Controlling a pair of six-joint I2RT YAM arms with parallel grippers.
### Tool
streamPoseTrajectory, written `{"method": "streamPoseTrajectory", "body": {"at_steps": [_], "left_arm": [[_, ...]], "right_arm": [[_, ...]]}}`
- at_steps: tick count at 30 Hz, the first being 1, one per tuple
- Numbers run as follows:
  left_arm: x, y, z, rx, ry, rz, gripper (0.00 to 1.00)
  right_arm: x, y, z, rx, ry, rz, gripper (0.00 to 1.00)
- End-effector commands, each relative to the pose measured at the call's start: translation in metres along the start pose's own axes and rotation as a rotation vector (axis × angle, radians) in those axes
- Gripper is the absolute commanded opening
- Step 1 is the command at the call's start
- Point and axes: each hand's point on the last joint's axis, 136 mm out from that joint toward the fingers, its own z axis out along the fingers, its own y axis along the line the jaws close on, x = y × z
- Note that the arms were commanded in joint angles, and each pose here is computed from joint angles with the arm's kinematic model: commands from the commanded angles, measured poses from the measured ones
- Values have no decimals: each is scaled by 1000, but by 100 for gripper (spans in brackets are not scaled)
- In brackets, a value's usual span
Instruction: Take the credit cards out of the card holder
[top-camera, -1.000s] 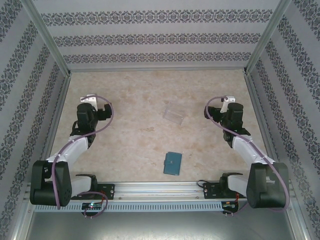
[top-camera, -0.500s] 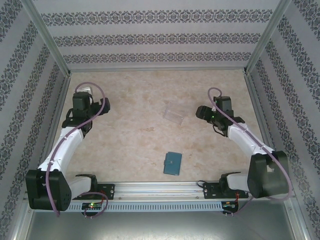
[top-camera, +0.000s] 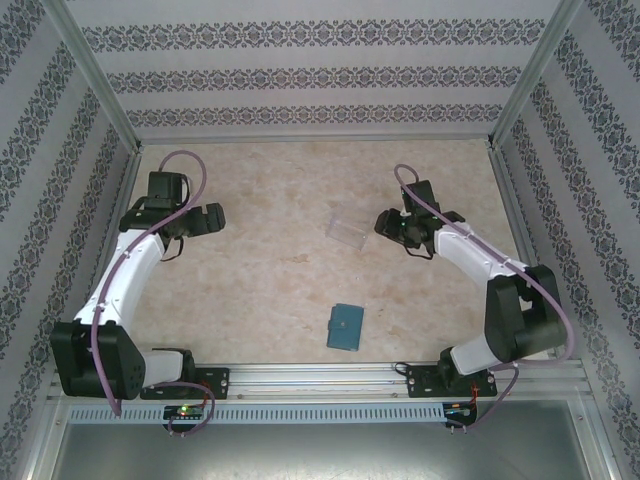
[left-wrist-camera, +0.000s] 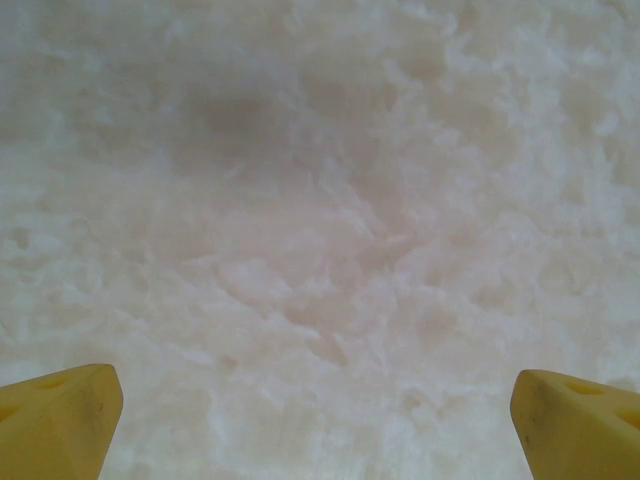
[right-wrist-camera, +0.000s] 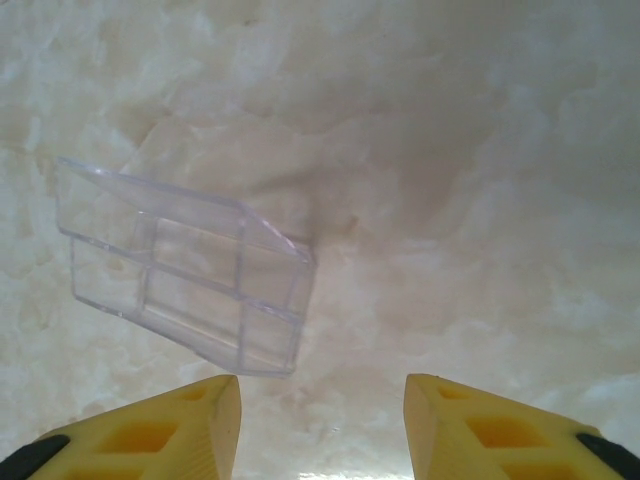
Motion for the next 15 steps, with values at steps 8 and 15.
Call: {"method": "streamPoseTrajectory", "body": {"at_steps": [8, 15], "left_arm": [[23, 3, 10, 4, 98, 65, 100], [24, 10, 7, -37, 86, 71, 100]], "right_arm": [[-17, 9, 8, 106, 10, 28, 35], [-21, 24, 17, 99, 24, 4, 30]]}}
